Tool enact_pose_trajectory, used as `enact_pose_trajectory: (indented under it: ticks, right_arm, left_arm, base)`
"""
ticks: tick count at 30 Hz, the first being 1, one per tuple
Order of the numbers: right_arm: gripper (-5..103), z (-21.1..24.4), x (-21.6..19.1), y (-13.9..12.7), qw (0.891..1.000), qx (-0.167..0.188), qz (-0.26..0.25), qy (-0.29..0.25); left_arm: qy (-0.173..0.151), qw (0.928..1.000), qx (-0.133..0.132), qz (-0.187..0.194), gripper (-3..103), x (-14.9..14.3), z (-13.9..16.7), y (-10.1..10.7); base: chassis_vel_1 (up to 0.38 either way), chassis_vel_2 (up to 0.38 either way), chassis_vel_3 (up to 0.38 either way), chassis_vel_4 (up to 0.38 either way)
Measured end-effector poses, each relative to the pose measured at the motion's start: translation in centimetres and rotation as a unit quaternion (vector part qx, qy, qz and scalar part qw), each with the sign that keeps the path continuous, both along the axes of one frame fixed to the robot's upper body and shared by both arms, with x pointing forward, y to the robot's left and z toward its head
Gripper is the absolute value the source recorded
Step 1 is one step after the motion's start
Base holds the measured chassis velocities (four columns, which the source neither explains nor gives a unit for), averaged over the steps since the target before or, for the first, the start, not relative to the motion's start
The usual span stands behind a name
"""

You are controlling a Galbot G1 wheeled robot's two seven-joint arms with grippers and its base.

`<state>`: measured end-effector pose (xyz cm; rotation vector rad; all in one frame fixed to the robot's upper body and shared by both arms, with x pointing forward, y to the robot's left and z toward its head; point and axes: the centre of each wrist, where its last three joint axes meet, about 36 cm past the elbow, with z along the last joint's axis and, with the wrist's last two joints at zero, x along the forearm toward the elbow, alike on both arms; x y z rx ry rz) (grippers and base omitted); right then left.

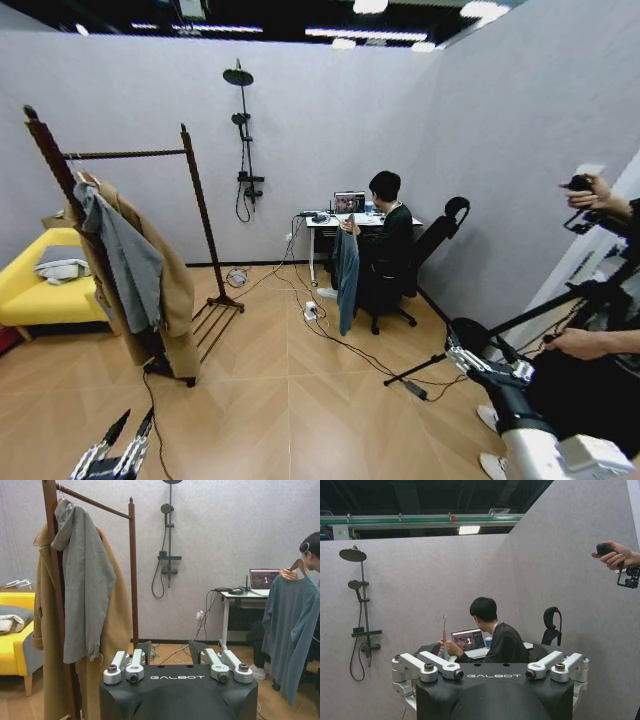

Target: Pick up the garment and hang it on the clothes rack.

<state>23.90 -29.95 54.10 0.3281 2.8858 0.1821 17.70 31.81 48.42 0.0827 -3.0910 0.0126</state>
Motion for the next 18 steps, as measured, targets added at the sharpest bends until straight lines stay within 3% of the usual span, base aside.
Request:
enact_pose_trajectory:
  ticks: [18]
  right_arm:
    - [100,-0.10,-0.22,-0.15,1.000,0.000,-0.006,0.009]
  left_arm:
    - [0.000,1.0000,0.000,0.000,46,0.00,0.00,0.00]
  base:
    - [0.000,0.000,0.000,0.000]
